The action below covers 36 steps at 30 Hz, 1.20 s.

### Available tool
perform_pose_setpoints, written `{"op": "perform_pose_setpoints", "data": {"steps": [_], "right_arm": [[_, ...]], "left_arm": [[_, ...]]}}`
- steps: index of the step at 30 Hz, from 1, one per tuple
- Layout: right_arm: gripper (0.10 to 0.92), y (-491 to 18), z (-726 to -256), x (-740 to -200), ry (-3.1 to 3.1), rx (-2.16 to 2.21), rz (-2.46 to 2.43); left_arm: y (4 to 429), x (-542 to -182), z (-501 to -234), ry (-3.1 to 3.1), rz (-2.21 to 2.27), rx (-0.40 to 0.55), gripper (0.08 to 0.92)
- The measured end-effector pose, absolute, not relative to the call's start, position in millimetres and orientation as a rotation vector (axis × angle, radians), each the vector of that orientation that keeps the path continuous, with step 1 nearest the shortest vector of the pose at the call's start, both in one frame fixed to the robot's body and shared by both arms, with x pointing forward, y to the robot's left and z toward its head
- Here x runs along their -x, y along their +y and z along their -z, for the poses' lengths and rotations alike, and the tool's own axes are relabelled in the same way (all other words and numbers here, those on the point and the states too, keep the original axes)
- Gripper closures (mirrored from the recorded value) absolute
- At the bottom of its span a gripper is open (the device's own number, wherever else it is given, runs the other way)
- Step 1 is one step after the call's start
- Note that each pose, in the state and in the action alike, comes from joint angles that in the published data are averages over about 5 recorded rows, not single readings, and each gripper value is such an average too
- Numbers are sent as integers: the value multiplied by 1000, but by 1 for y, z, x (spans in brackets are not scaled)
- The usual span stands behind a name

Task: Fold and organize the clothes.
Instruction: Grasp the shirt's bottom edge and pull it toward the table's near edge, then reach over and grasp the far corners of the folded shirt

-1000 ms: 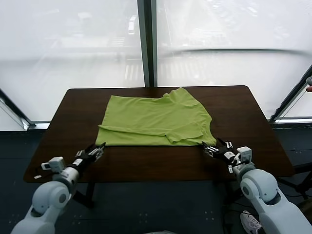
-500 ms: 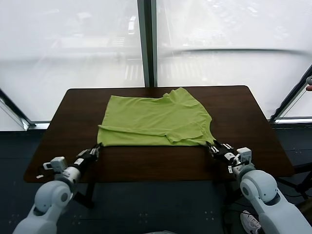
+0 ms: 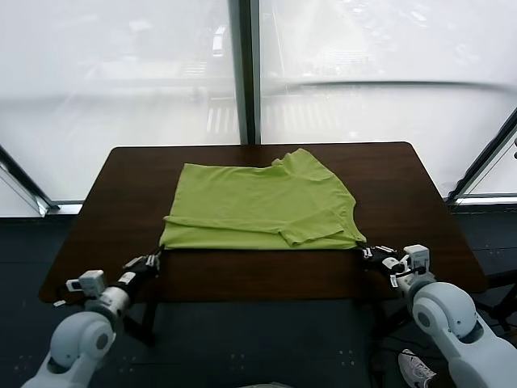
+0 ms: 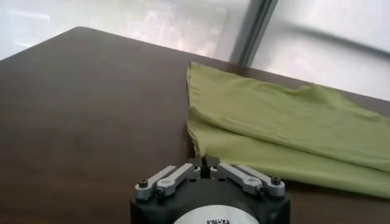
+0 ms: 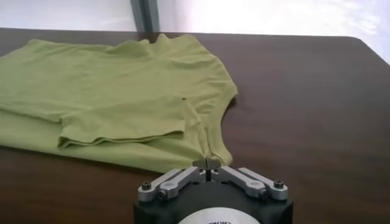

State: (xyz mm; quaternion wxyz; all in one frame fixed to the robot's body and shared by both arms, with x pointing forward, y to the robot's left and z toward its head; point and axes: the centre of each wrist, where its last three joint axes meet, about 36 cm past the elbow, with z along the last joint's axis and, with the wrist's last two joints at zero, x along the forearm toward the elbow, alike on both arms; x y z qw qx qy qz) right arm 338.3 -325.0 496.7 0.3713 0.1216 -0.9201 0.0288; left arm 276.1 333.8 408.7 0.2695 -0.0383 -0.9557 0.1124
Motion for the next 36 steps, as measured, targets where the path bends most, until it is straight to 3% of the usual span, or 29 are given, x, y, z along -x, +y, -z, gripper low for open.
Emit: {"op": "perform_pose_setpoints", "data": {"steps": [3, 10, 13, 16, 20, 23, 29, 36], "right_arm": [[812, -327, -508, -342, -2370, -332, -38], [383, -335, -526, -369, -2456, -365, 17], [216, -339, -530, -389, -2515, -365, 52], [131, -341, -535, -411, -2579, -366, 76], [116, -343, -537, -446, -2655, -351, 71], [116, -342, -531, -475, -2665, -311, 34], [115, -329, -520, -535, -2644, -284, -14], [115, -305, -501, -595, -2578, -368, 11]], "left_arm": [[331, -267, -413, -2551, -297, 84, 801], [321, -253, -437, -2430, -258, -55, 795], [320, -254, -451, -2428, -233, -82, 690], [324, -262, -464, -2466, -219, -91, 512], [328, -284, -478, -2534, -222, -82, 255], [332, -305, -488, -2592, -226, -56, 130], [337, -357, -502, -2666, -281, 49, 93], [336, -428, -497, -2654, -364, 68, 92]]}}
